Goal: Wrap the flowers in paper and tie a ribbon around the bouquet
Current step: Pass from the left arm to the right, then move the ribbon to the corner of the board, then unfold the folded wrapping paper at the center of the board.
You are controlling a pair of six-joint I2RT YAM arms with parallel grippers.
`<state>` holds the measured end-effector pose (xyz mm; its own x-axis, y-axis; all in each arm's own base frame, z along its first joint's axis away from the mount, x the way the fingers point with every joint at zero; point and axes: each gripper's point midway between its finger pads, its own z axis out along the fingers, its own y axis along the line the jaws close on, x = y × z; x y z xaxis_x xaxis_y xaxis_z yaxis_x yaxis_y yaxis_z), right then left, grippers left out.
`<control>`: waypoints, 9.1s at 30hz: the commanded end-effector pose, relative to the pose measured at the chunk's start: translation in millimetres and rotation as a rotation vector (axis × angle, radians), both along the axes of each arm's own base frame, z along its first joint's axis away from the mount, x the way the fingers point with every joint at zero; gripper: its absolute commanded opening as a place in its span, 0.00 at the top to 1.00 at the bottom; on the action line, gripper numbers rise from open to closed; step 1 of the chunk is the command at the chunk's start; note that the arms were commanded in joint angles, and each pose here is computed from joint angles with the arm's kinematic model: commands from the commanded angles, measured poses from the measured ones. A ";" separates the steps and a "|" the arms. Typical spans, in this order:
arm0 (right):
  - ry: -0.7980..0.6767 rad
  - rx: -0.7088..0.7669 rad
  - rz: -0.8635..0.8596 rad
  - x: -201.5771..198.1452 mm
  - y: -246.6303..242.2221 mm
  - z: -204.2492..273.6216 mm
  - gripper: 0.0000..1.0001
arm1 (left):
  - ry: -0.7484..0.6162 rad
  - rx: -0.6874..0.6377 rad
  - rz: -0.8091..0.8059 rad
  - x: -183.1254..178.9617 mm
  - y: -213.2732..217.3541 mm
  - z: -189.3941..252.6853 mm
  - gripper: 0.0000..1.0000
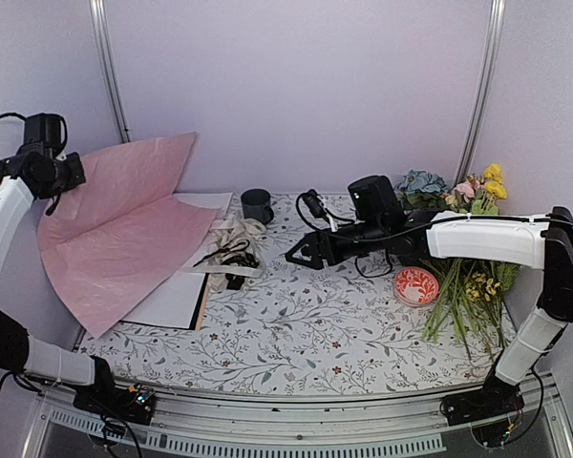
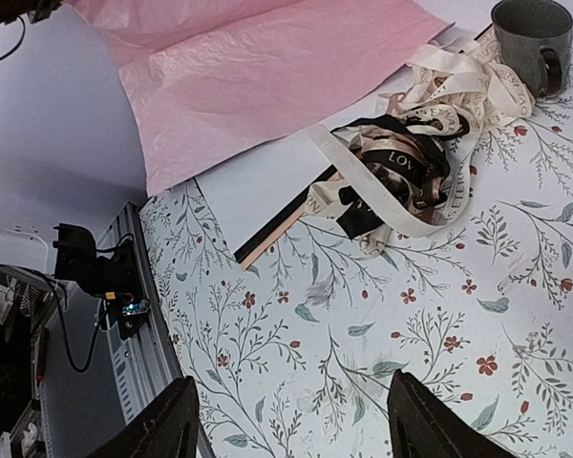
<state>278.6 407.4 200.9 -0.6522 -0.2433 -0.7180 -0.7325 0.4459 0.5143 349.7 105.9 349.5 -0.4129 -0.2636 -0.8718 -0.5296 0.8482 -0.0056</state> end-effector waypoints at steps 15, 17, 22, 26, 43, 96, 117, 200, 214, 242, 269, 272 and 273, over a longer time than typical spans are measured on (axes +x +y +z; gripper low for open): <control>-0.165 0.089 0.045 -0.9 -0.8 65.9 0.26 | -0.550 0.291 -0.656 -37.5 -212.7 243.7 1.00; -0.180 0.107 0.047 1.5 -4.6 75.8 0.25 | -0.588 0.263 -0.802 -50.9 -250.1 249.5 1.00; -0.228 0.123 -0.043 31.3 -40.7 95.0 0.24 | -0.657 0.187 -1.103 -91.3 -324.2 258.3 1.00; -0.306 0.142 -0.162 58.8 -88.1 118.9 0.21 | -0.715 0.089 -1.314 -126.5 -358.2 270.4 1.00; -0.560 0.107 -0.567 91.7 -259.1 180.9 0.01 | -0.438 -0.707 -1.275 -117.1 -370.5 195.9 1.00; -0.800 -0.222 0.116 27.6 -32.1 233.2 0.01 | -0.189 -0.443 -1.327 -55.1 -344.9 92.9 1.00; -0.832 -0.166 -0.072 42.4 -58.7 268.0 1.00 | -0.282 -0.231 -1.315 -55.8 -328.4 81.5 0.16; -0.812 0.516 -0.096 -42.7 -104.4 407.9 1.00 | -0.605 0.000 -1.414 -85.0 -338.9 -86.4 0.03; -0.918 0.423 -0.151 -26.5 -132.3 402.0 1.00 | -0.672 -0.156 -1.737 -163.8 -375.7 -66.2 0.01; -0.780 0.340 -0.447 37.5 -183.1 384.1 1.00 | -0.770 -0.216 -1.627 -174.4 -396.2 -21.9 1.00; -0.069 0.156 -0.052 -32.6 -148.8 220.6 1.00 | -0.323 -0.275 -1.414 -173.0 -341.2 58.3 1.00; 0.010 0.118 -0.128 -1.7 -144.6 172.9 1.00 | -0.182 -0.280 -1.333 -148.7 -341.3 26.0 1.00; 0.031 0.111 -0.156 7.5 -143.6 159.6 1.00 | -0.133 -0.292 -1.304 -138.6 -338.6 13.3 1.00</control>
<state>244.1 258.7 418.6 -0.5909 -0.0923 -0.8014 -0.7608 0.3941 0.5156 176.2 -234.1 432.1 -0.2094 -0.0450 -0.9768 0.7935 0.5759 -0.1967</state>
